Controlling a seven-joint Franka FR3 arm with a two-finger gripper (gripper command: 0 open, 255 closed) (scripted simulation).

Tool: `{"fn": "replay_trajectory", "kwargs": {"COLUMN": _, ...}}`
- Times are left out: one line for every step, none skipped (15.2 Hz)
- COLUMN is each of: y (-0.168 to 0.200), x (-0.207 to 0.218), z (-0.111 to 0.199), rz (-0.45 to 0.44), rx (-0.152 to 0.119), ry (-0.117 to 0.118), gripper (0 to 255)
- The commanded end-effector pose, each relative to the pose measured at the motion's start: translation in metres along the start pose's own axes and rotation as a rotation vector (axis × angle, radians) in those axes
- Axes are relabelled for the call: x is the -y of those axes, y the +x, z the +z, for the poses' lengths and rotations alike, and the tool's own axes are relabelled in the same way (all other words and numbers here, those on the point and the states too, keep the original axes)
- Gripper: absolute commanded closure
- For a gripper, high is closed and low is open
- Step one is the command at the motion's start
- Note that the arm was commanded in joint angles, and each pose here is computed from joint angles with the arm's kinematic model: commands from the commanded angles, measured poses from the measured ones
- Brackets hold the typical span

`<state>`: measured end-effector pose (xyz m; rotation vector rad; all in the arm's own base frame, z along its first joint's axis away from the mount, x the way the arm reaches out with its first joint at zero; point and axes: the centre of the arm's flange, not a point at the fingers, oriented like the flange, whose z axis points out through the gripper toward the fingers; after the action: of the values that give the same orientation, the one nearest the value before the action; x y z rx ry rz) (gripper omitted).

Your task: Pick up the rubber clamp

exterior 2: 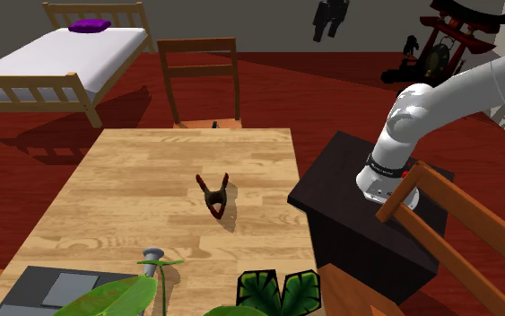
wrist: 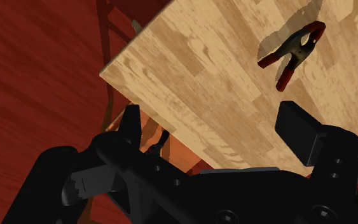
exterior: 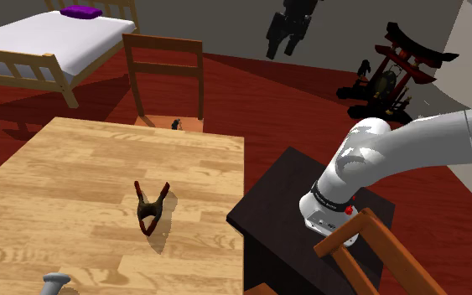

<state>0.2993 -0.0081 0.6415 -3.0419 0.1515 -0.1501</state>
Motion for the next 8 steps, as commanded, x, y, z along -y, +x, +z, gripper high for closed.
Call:
{"fn": "replay_trajectory", "kwargs": {"y": 0.0, "x": 0.0, "z": 0.0, "rz": 0.0, "rx": 0.0, "ry": 0.0, "gripper": 0}}
{"fn": "replay_trajectory", "kwargs": {"y": 0.003, "x": 0.009, "z": 0.01, "rz": 0.001, "rx": 0.002, "ry": -0.002, "gripper": 0}}
{"fn": "replay_trajectory", "kwargs": {"y": 0.006, "x": 0.017, "z": 0.02, "rz": 0.003, "rx": 0.004, "ry": -0.003, "gripper": 0}}
{"fn": "replay_trajectory", "kwargs": {"y": 0.009, "x": 0.026, "z": 0.03, "rz": 0.004, "rx": 0.006, "ry": -0.005, "gripper": 0}}
{"fn": "replay_trajectory", "kwargs": {"y": 0.012, "x": 0.034, "z": 0.04, "rz": 0.005, "rx": 0.008, "ry": -0.007, "gripper": 0}}
{"fn": "replay_trajectory", "kwargs": {"y": 0.015, "x": 0.043, "z": 0.05, "rz": 0.007, "rx": 0.01, "ry": -0.009, "gripper": 0}}
{"fn": "replay_trajectory", "kwargs": {"y": 0.018, "x": 0.051, "z": 0.06, "rz": 0.008, "rx": 0.012, "ry": -0.01, "gripper": 0}}
{"fn": "replay_trajectory", "kwargs": {"y": 0.02, "x": 0.06, "z": 0.07, "rz": 0.009, "rx": 0.014, "ry": -0.012, "gripper": 0}}
